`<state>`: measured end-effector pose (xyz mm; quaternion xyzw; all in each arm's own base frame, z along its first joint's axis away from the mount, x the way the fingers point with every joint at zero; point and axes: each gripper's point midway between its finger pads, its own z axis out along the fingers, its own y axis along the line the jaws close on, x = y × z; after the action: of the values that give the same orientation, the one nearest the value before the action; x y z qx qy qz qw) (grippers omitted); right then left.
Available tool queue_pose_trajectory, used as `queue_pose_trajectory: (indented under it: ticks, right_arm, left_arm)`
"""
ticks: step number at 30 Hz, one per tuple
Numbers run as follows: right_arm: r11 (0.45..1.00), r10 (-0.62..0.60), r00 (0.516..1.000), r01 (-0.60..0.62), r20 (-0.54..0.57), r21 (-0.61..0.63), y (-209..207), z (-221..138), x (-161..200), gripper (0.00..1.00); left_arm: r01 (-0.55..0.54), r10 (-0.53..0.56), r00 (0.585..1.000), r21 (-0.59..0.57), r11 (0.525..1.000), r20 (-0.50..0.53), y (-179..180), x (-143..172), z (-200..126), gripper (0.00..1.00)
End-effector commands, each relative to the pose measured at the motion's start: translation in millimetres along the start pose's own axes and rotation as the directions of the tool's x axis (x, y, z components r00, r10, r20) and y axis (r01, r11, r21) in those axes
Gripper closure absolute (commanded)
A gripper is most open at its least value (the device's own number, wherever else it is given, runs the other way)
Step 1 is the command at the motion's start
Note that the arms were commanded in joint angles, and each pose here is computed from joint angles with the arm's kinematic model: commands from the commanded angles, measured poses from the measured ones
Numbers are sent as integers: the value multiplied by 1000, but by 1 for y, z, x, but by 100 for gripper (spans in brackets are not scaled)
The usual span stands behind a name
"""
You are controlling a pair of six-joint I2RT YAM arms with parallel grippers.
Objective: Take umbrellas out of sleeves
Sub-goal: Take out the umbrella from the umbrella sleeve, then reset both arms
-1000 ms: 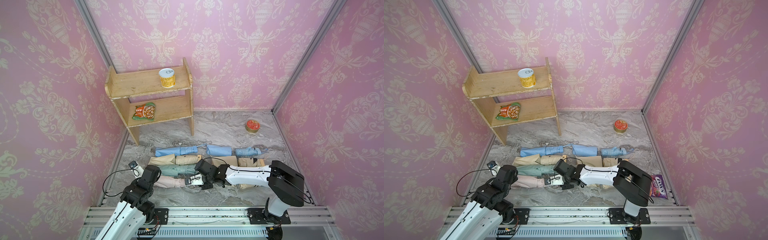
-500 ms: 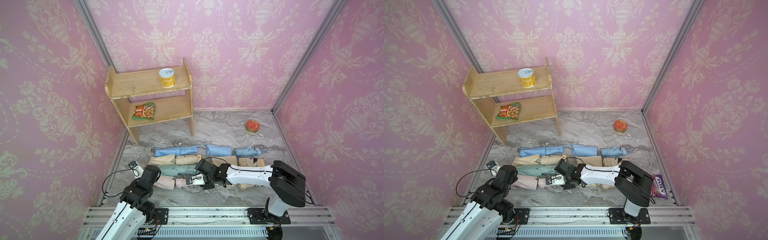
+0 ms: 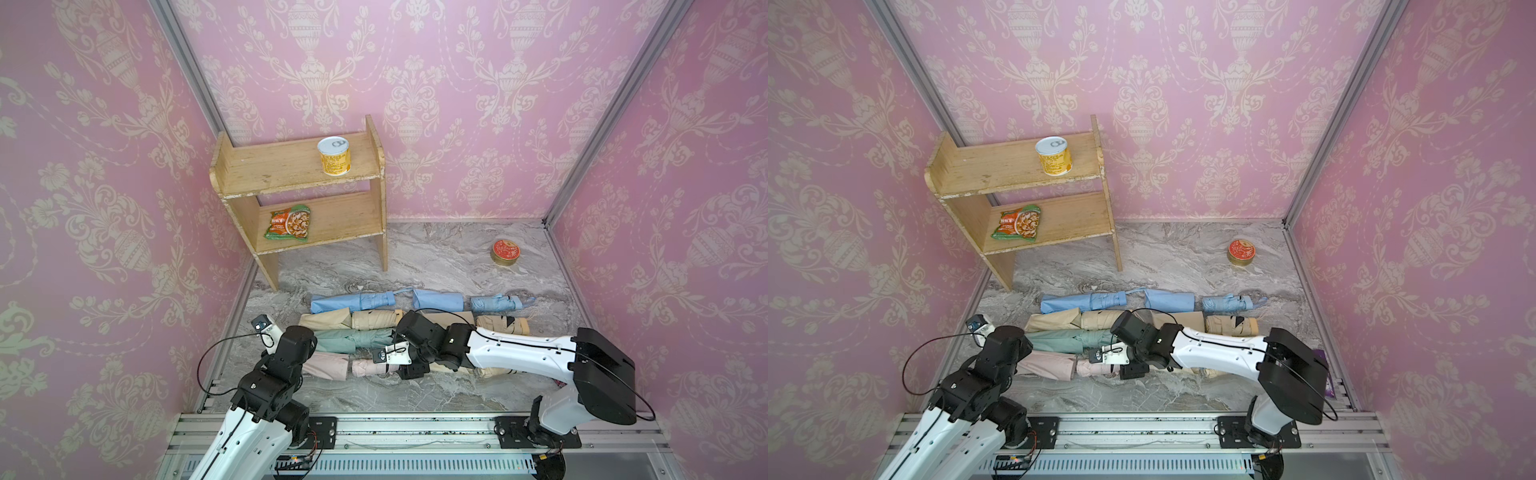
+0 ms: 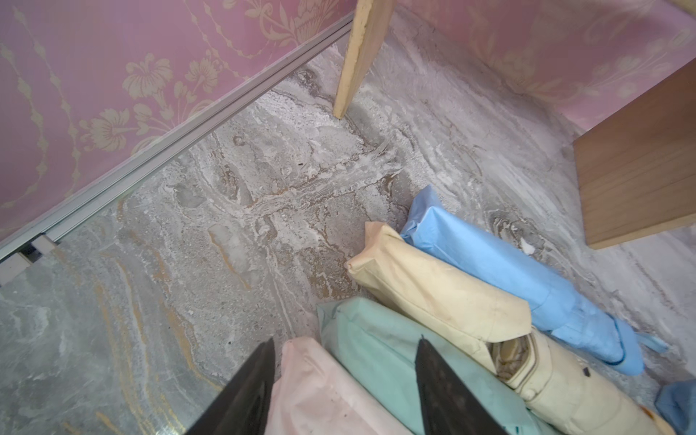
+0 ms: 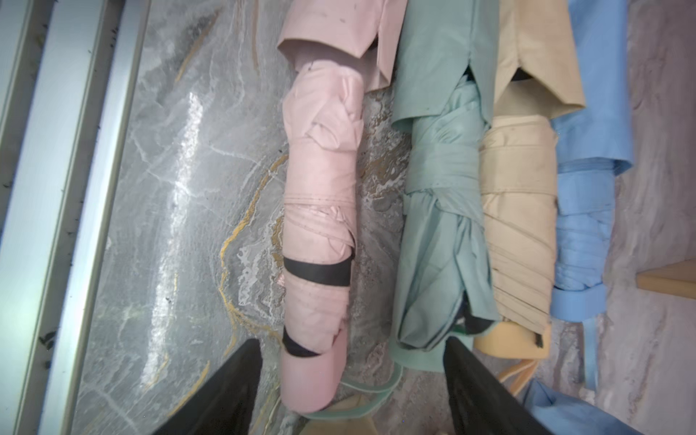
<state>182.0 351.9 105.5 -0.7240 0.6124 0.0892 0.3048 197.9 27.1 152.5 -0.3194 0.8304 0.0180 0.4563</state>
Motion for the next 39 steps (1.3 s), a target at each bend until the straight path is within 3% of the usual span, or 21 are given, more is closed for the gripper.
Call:
queue_pose_trajectory:
  ticks: [1,5,11,14,17,20,25,33,35,39]
  right_arm:
    - [998,46,995,-50,93,44,-12,-24,-19,20]
    - [986,108,978,-129,178,109,-22,-50,-20,0]
    - [918,297,911,-355,287,178,-47,-84,0,0]
    - [863,357,874,-444,330,241,-58,-100,19,0]
    - [775,433,815,-554,384,304,-70,-117,45,0]
    - [659,490,757,-647,433,384,-84,-136,75,0]
    - [408,581,648,-755,492,513,-108,-164,132,0]
    - [-30,707,410,-797,577,603,-126,-188,248,0]
    - [-95,713,378,-783,591,615,-128,-191,271,0]
    - [-162,716,364,-744,595,649,-132,-188,305,0]
  left_arm:
    - [-36,35,999,34,999,32,-13,-17,-6,32]
    - [-60,57,997,66,996,54,-28,-28,-7,26]
    - [-80,67,991,100,992,119,-48,-45,-3,18]
    - [-100,85,986,105,989,141,-57,-49,2,15]
    - [-121,106,983,92,988,153,-62,-50,9,12]
    - [-143,127,978,86,986,167,-68,-50,16,10]
    - [-192,179,961,41,981,211,-69,-52,27,2]
    - [-325,323,895,-46,945,308,-80,-57,54,1]
    - [-354,354,880,-60,933,318,-84,-56,62,1]
    - [-380,384,868,-78,922,314,-86,-52,85,1]
